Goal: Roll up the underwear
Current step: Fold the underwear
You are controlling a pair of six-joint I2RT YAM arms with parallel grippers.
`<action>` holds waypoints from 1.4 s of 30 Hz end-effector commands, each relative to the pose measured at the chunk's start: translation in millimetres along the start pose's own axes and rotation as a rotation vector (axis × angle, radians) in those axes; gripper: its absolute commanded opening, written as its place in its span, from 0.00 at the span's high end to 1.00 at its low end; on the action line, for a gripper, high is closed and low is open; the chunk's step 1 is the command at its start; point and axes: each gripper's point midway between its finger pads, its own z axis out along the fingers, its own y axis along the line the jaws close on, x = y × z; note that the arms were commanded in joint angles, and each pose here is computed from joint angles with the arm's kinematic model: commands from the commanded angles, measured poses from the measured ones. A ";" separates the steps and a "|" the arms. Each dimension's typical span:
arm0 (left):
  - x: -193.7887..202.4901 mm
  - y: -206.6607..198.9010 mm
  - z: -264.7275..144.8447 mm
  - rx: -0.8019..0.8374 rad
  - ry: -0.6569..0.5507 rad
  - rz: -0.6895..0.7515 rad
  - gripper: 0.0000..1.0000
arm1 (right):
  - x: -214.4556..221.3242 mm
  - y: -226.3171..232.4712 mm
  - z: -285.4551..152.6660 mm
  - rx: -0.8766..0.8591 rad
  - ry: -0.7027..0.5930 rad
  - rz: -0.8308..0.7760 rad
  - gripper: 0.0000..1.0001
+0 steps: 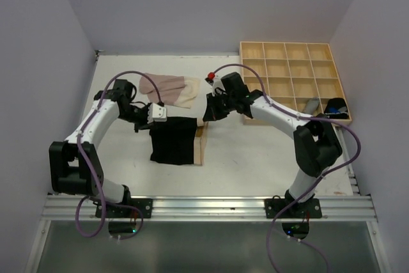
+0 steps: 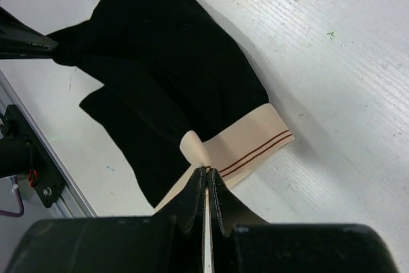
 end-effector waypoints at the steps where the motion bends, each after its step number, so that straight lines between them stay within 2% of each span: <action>1: -5.0 -23.9 -5.0 0.038 -0.030 0.048 1.00 | -1.6 18.7 -19.9 -0.034 -0.025 -0.071 1.00; 8: 9.3 -61.9 -0.1 0.124 -0.006 0.028 1.00 | 26.8 31.2 -18.9 -0.065 0.026 -0.098 1.00; 19: 39.4 -115.7 13.4 0.290 0.038 -0.030 1.00 | 94.0 48.0 2.4 -0.119 0.199 -0.172 1.00; 22: 52.5 -123.4 19.6 0.323 0.067 -0.059 0.86 | 103.5 47.1 7.6 -0.105 0.234 -0.189 1.00; 23: 54.9 -125.1 20.1 0.331 0.073 -0.058 0.67 | 107.6 45.0 10.2 -0.097 0.251 -0.185 1.00; 24: 55.9 -126.7 20.8 0.339 0.073 -0.059 0.58 | 106.4 43.0 9.9 -0.080 0.254 -0.182 0.92; 25: 55.5 -128.6 19.8 0.345 0.073 -0.058 0.52 | 105.8 41.5 9.9 -0.073 0.255 -0.181 0.76; 26: 52.9 -126.3 19.2 0.339 0.065 -0.049 0.42 | 102.3 42.5 6.9 -0.067 0.241 -0.184 0.70; 28: 41.1 -116.9 12.3 0.318 0.048 -0.033 0.40 | 95.0 43.2 2.9 -0.046 0.207 -0.173 0.61; 30: 24.8 -104.0 7.2 0.286 0.005 -0.038 0.40 | 84.0 48.3 -6.9 -0.032 0.160 -0.161 0.60; 33: -3.6 -55.8 -0.3 0.164 -0.070 -0.054 0.41 | 72.9 53.0 -18.5 -0.004 0.100 -0.102 0.62; 35: -12.1 -31.7 -0.5 0.111 -0.092 -0.143 0.43 | 76.1 55.2 -19.3 -0.009 0.083 -0.047 0.72; 36: -12.3 -5.9 3.6 0.034 -0.098 -0.124 0.45 | 72.1 61.0 -19.6 -0.020 0.054 0.019 0.77; 37: -8.0 0.0 9.2 0.020 -0.092 -0.227 0.46 | 77.2 64.3 -16.8 -0.030 0.059 0.045 0.86; 38: -2.1 8.0 12.3 -0.002 -0.074 -0.248 0.50 | 89.2 64.2 -12.2 -0.034 0.087 0.074 0.89; 42: 20.8 33.0 32.5 -0.066 -0.028 -0.346 0.58 | 119.3 67.5 10.3 -0.006 0.160 0.122 0.93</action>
